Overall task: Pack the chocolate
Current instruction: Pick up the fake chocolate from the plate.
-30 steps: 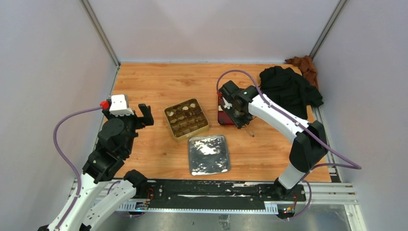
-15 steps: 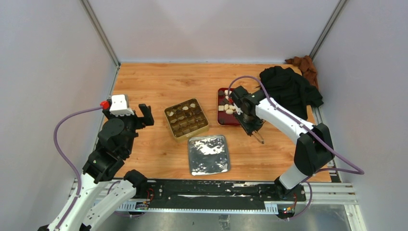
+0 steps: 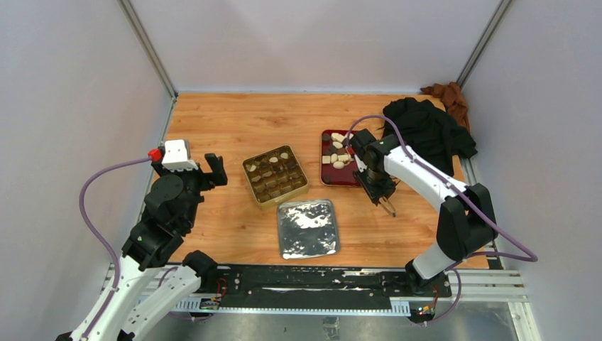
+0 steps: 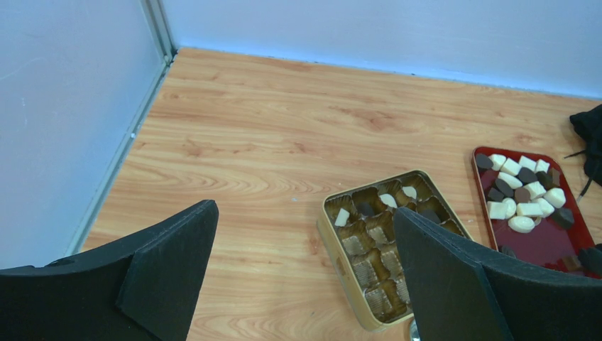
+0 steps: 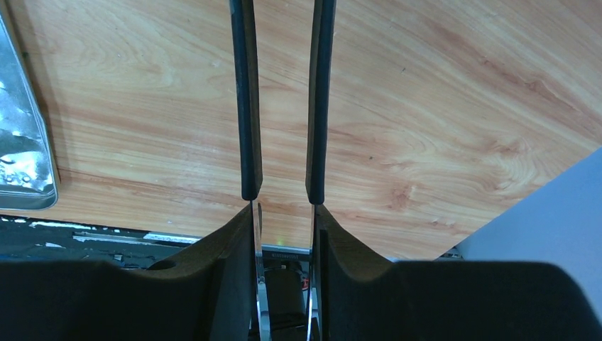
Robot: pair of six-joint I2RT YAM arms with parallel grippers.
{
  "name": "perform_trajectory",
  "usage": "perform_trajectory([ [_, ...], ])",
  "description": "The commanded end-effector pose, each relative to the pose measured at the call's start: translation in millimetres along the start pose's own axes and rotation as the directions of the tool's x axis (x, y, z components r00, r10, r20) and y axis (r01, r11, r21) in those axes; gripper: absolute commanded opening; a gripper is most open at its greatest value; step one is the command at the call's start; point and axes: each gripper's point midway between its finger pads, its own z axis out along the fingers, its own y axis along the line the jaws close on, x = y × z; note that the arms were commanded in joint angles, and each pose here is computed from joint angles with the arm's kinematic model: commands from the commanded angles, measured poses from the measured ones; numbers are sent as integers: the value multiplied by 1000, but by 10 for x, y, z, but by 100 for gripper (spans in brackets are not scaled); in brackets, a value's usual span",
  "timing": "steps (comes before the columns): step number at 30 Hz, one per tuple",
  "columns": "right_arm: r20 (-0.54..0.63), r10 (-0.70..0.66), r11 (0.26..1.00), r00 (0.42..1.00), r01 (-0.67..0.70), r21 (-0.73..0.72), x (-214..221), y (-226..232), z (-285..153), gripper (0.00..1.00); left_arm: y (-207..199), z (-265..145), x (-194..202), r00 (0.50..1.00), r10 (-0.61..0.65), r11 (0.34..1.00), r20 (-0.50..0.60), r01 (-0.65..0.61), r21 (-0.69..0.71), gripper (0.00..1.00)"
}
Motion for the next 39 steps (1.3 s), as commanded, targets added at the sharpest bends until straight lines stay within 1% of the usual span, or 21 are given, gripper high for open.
perform_trajectory([
  [1,-11,28,999,1000,-29,-15,63,-30,13,36,-4,14,-10,1000,-9,1000,12,9,-1,100],
  [11,-18,44,999,999,-44,-15,37,-72,64,39,0,14,-9,1000,-7,1000,12,7,-3,100],
  [26,-26,52,998,998,-53,-37,-2,-76,128,40,4,11,-13,1000,-8,1000,13,8,-4,100],
  [39,-56,53,998,997,-55,-40,47,-76,196,40,-5,17,-9,1000,-7,1000,11,7,-1,100],
])
